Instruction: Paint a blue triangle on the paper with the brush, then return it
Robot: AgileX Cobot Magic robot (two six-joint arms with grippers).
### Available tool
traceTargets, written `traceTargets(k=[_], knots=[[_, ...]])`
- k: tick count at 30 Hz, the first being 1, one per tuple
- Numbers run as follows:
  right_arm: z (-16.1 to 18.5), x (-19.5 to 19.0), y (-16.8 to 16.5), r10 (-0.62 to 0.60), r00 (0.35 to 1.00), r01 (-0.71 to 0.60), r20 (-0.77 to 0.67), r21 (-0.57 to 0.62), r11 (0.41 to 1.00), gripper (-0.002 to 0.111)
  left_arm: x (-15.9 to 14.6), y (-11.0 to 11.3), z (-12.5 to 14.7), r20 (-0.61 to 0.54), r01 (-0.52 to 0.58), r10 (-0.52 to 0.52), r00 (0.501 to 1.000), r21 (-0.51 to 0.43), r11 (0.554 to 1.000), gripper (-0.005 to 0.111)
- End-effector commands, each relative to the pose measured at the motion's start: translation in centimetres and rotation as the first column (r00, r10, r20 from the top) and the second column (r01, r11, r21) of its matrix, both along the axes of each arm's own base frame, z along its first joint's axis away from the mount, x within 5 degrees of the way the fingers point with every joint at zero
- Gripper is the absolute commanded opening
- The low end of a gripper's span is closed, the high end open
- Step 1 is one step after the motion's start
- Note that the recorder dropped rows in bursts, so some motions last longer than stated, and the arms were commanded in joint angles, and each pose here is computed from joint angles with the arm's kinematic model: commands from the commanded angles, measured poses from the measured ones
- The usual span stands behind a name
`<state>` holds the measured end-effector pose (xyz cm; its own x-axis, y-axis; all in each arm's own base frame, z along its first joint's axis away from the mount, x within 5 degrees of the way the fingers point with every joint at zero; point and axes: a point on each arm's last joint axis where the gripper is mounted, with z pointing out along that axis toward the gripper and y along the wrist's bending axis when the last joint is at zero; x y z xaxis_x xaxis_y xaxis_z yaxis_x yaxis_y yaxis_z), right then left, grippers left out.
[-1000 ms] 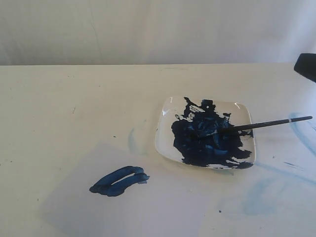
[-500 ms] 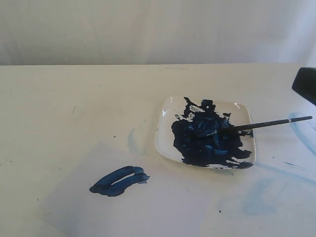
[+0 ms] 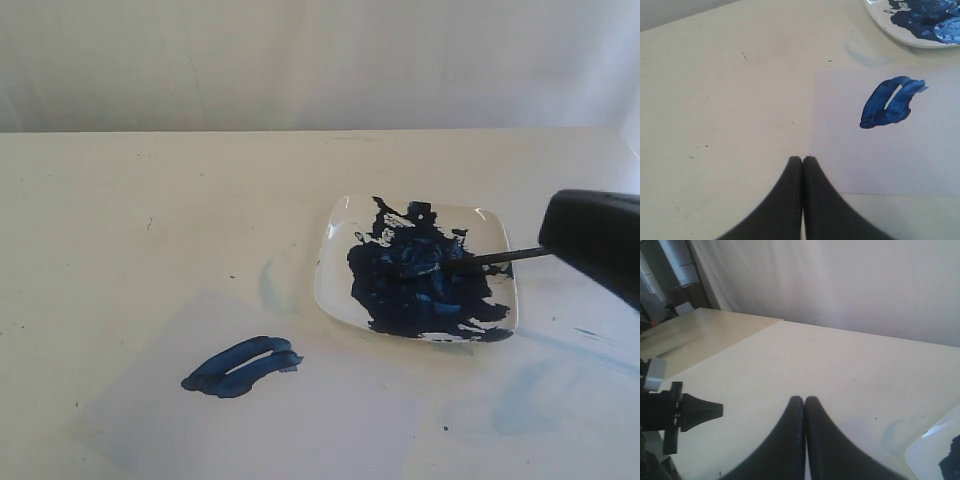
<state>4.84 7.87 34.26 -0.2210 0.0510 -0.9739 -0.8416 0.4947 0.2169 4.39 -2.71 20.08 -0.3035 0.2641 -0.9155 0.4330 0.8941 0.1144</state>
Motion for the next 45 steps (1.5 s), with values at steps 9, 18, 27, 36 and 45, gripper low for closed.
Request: traceTargets(k=[9,18,27,36,45], knots=[[-0.10,0.01,-0.03,-0.007,1.000,0.008,0.024,-0.013,1.000,0.000,0.19,-0.26,-0.47,0.015,-0.007,0.008,1.000,-0.094,0.996,0.000],[-0.10,0.01,-0.03,-0.007,1.000,0.008,0.024,-0.013,1.000,0.000,0.19,-0.26,-0.47,0.015,-0.007,0.008,1.000,-0.094,0.996,0.000],[-0.10,0.01,-0.03,-0.007,1.000,0.008,0.024,-0.013,1.000,0.000,-0.26,-0.17,-0.22,0.073,0.003,0.004,0.997,-0.096,0.995,0.000],[-0.11,-0.10,0.01,0.001,1.000,-0.001,0.024,-0.014,1.000,0.000,-0.29,-0.20,-0.28,0.067,0.008,-0.002,0.998,-0.094,0.996,0.000],[-0.11,-0.10,0.01,0.001,1.000,-0.001,0.024,-0.014,1.000,0.000,-0.26,-0.10,-0.31,0.134,0.054,-0.064,0.989,0.079,0.995,0.000]])
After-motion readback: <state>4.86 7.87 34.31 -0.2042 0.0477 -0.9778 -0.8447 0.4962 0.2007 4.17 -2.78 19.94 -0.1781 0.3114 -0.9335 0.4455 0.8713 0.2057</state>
